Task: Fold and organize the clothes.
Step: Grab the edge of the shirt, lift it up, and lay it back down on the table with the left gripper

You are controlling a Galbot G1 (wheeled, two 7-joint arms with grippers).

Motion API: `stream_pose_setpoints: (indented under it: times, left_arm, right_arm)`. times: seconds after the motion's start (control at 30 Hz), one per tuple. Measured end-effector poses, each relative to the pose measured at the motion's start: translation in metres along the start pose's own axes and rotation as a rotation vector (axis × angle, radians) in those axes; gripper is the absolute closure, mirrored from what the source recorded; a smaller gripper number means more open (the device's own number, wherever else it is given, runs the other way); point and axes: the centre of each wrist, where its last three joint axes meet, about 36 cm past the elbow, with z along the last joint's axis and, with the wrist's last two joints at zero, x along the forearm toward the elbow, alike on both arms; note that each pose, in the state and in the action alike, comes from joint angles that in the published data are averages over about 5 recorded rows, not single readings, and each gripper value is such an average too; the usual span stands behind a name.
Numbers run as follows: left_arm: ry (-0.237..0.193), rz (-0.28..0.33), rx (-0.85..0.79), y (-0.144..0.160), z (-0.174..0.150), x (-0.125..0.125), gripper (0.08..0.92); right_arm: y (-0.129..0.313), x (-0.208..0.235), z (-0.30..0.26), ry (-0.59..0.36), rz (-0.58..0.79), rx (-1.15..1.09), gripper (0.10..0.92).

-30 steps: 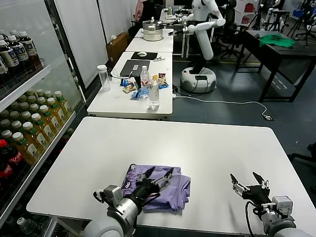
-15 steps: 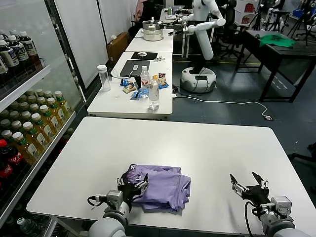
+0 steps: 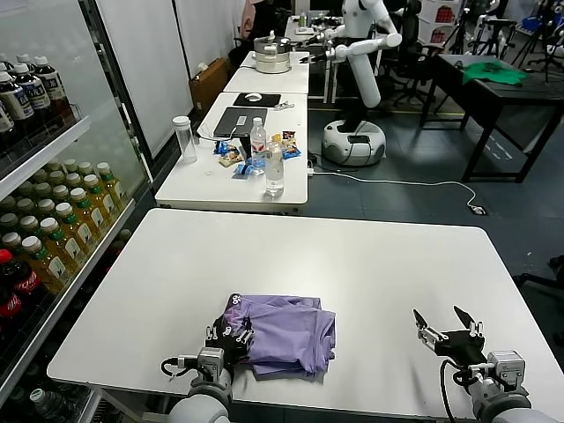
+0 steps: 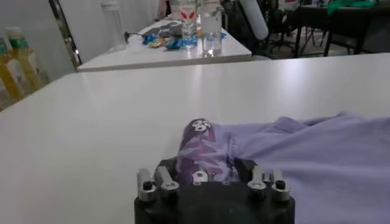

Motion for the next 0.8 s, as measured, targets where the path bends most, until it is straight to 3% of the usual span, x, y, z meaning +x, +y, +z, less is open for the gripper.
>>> stream_pose_setpoints:
  times: [0.3, 0.5, 0.8]
  left_arm:
    - [0.037, 0.09, 0.217, 0.012, -0.013, 0.002, 0.683]
    - [0.025, 0.138, 0.364, 0.031, -0.029, 0.008, 0.841]
    - [-0.047, 0.169, 0.52, 0.092, -0.067, 0.023, 0.869]
  right_arm:
    - [-0.001, 0.001, -0.001, -0.001, 0.002, 0.001, 0.2]
    - [-0.002, 0.001, -0.002, -0.005, 0.004, 0.003, 0.2]
    - [-0.001, -0.002, 0.0, -0.006, 0.004, -0.008, 0.2]
